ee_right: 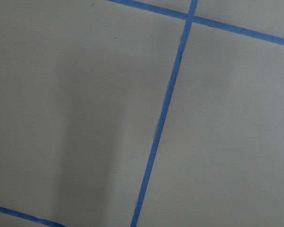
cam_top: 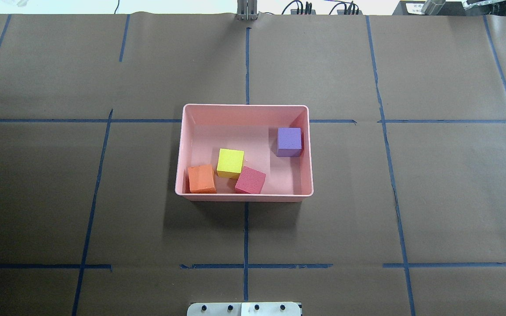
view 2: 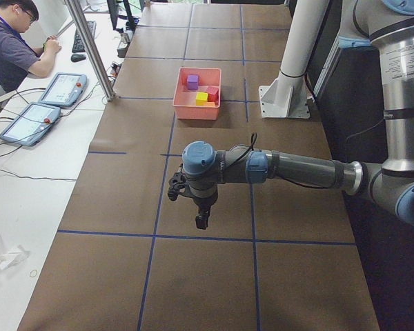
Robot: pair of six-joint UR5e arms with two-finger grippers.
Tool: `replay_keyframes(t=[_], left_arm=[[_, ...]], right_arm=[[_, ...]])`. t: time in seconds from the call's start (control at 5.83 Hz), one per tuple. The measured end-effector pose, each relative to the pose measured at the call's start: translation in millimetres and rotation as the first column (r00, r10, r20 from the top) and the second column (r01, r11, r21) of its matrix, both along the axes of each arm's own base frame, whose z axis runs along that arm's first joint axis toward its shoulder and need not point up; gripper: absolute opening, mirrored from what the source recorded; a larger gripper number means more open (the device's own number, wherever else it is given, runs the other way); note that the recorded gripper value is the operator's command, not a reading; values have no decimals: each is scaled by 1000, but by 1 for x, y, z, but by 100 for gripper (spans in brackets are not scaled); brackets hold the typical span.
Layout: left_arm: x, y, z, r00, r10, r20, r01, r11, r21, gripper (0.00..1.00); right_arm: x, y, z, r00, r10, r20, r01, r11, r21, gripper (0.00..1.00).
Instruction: Place blocks into pink bin with both arms
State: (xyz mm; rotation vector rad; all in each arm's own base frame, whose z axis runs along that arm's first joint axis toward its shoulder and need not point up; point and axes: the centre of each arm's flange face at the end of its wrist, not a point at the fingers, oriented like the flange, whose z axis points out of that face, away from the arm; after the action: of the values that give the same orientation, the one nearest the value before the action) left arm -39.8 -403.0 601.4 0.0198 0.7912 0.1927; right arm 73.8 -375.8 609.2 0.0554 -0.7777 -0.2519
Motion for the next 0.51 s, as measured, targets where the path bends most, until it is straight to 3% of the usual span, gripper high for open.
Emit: replay_keyframes(t=[0.51], left_arm=[[0, 1, 6, 1000, 0, 10, 0, 1000, -19, 100]], right_arm=[[0, 0, 0, 1000, 0, 2, 0, 1000, -1, 100]])
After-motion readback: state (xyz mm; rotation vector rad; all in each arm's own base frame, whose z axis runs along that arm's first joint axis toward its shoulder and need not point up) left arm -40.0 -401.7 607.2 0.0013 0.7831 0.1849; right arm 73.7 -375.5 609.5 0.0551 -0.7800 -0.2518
